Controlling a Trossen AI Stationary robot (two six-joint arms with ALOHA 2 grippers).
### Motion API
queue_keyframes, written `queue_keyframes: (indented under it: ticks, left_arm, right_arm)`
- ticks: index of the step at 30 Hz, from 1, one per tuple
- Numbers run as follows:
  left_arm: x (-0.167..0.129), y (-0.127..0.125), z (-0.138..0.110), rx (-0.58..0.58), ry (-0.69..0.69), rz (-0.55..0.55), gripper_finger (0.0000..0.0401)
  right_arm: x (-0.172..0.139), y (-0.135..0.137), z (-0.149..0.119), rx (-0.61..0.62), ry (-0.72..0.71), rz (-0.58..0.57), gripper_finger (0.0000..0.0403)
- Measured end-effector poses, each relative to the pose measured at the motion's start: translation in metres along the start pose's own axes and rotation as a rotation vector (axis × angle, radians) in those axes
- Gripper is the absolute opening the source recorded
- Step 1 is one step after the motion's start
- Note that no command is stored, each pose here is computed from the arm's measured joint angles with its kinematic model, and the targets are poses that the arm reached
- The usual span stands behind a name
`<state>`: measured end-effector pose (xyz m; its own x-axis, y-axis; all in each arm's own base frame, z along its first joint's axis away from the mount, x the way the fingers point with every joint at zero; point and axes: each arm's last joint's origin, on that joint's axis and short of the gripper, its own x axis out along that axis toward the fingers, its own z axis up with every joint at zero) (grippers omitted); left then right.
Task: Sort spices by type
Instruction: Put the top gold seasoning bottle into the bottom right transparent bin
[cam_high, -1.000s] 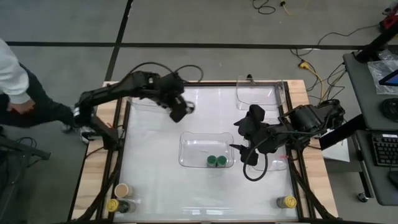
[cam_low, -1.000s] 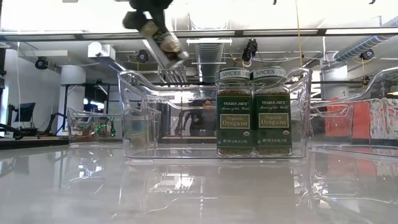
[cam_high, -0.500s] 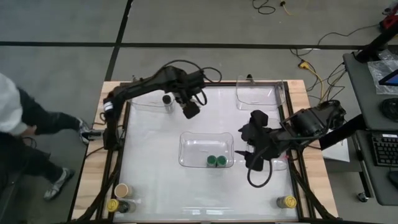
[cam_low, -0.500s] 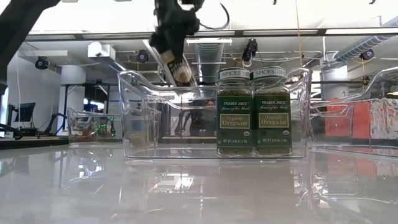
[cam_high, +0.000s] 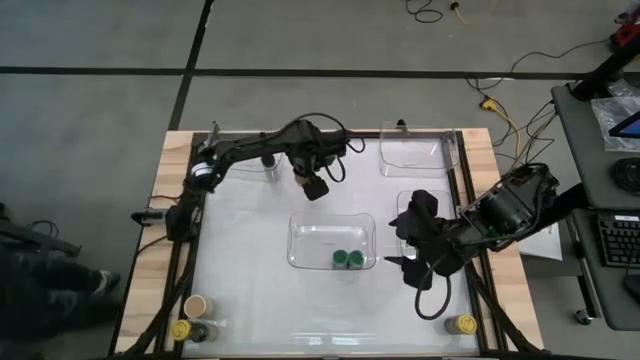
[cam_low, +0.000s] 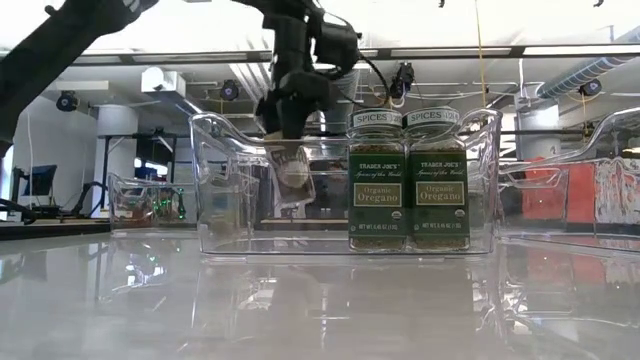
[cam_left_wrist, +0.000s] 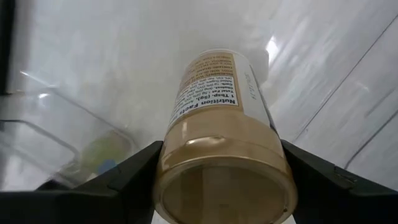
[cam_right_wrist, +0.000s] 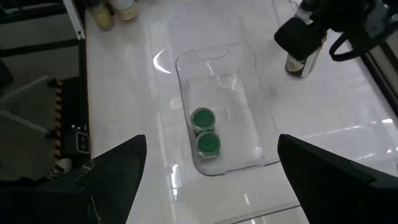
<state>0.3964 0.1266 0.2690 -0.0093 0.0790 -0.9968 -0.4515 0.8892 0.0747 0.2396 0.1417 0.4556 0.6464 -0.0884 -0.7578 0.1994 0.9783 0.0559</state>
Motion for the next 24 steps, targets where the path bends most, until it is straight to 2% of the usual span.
queue_keyframes:
  ticks: [10,15,24]
  left_arm:
    - [0.042,-0.004,0.003,0.008,0.125,-0.006,0.026]
    - [0.046,-0.006,0.001,0.013,0.143,-0.004,0.026]
    - [0.042,-0.007,0.002,0.013,0.127,-0.011,0.0324]
  right_arm:
    - [-0.002,0.003,-0.002,0.032,0.001,0.007,0.0354]
    - [-0.001,0.003,-0.002,0.033,0.002,0.005,0.0354]
    - [0.003,0.006,-0.002,0.01,0.01,-0.003,0.0354]
